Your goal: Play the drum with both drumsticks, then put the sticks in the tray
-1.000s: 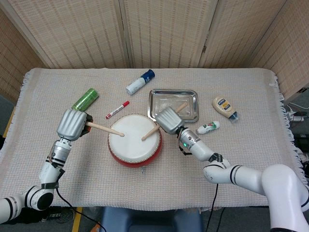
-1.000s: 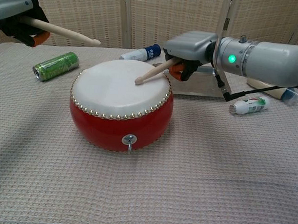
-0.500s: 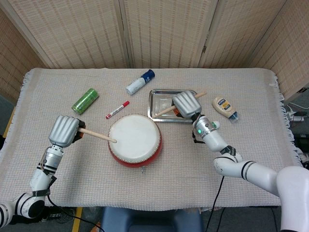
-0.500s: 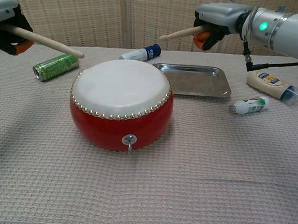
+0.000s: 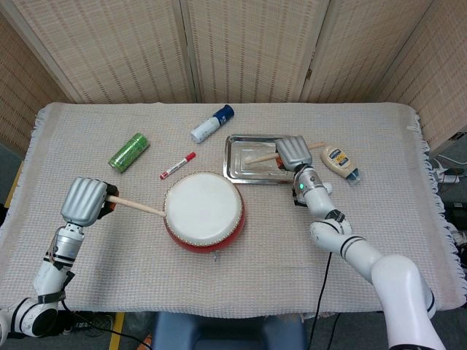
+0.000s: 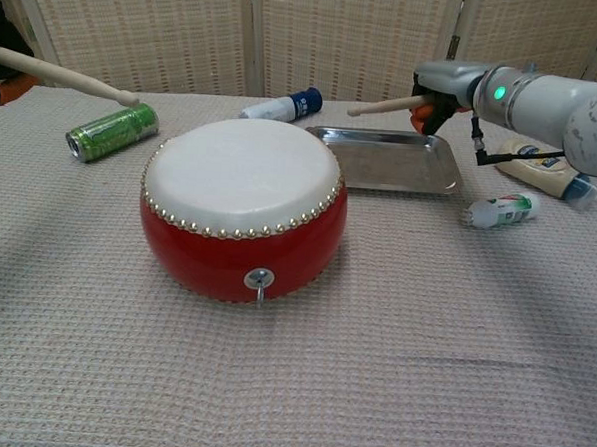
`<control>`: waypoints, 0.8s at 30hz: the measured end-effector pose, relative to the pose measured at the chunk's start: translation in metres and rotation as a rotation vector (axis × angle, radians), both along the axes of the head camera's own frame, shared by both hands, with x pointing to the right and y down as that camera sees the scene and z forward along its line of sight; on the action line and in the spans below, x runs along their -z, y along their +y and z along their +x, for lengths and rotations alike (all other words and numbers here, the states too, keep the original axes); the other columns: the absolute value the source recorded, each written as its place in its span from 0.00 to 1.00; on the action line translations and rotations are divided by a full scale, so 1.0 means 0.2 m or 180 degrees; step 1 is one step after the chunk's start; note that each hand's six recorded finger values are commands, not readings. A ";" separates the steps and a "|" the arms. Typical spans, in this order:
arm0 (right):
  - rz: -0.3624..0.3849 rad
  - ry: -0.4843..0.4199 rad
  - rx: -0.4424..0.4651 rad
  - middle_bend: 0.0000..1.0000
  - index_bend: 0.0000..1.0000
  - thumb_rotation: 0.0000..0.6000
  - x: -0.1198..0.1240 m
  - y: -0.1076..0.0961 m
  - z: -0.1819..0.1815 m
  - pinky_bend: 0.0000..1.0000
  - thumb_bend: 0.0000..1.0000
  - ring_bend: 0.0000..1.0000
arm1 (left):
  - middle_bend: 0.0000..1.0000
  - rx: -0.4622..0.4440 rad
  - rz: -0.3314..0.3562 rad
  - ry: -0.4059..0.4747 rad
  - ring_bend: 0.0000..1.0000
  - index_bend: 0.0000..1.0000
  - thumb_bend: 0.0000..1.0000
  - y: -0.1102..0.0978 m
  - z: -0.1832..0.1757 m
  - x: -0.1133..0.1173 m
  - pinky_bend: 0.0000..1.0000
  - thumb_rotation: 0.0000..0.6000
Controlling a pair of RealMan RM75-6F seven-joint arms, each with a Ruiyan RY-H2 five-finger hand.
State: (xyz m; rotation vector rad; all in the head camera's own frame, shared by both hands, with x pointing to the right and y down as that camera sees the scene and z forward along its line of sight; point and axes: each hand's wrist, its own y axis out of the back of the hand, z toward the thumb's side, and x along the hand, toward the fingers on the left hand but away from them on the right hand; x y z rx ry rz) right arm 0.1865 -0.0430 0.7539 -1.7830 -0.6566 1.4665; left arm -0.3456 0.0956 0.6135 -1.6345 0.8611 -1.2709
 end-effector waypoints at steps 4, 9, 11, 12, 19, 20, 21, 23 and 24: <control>-0.0094 0.0080 -0.0070 0.99 1.00 1.00 -0.06 -0.01 -0.02 0.98 0.61 0.92 | 1.00 0.0036 0.0001 0.0008 1.00 0.94 0.59 0.00 -0.03 0.01 1.00 1.00; -0.0289 0.0132 -0.0169 0.84 0.88 1.00 -0.14 0.01 -0.06 0.88 0.47 0.72 | 1.00 0.0065 0.0003 0.0013 1.00 0.94 0.59 0.01 -0.05 0.02 1.00 1.00; -0.0390 0.0107 -0.0229 0.76 0.76 1.00 -0.17 0.03 -0.08 0.78 0.40 0.62 | 1.00 0.0077 0.0003 0.0010 1.00 0.94 0.59 0.01 -0.06 0.02 1.00 1.00; -0.0423 0.0092 -0.0255 0.70 0.68 1.00 -0.18 0.03 -0.09 0.72 0.36 0.56 | 1.00 0.0085 0.0003 0.0009 1.00 0.94 0.59 0.01 -0.06 0.03 1.00 1.00; -0.0563 -0.0017 -0.0399 0.45 0.36 1.00 -0.20 0.03 -0.14 0.51 0.22 0.33 | 1.00 0.0116 -0.0006 0.0019 1.00 0.94 0.59 0.02 -0.08 0.03 1.00 1.00; -0.0575 -0.0019 -0.0409 0.42 0.33 1.00 -0.20 0.03 -0.14 0.49 0.22 0.29 | 1.00 0.0117 -0.0003 0.0025 1.00 0.94 0.59 0.02 -0.08 0.03 1.00 1.00; -0.0585 -0.0016 -0.0415 0.40 0.31 1.00 -0.21 0.04 -0.14 0.47 0.22 0.27 | 1.00 0.0119 0.0003 0.0034 1.00 0.94 0.59 0.02 -0.08 0.03 1.00 1.00; -0.0601 -0.0006 -0.0425 0.37 0.27 1.00 -0.21 0.04 -0.14 0.44 0.22 0.24 | 1.00 0.0122 0.0016 0.0048 1.00 0.94 0.59 0.02 -0.08 0.04 1.00 1.00; -0.0606 0.0000 -0.0426 0.36 0.26 1.00 -0.22 0.05 -0.14 0.44 0.22 0.23 | 1.00 0.0123 0.0022 0.0055 1.00 0.94 0.59 0.02 -0.08 0.04 1.00 1.00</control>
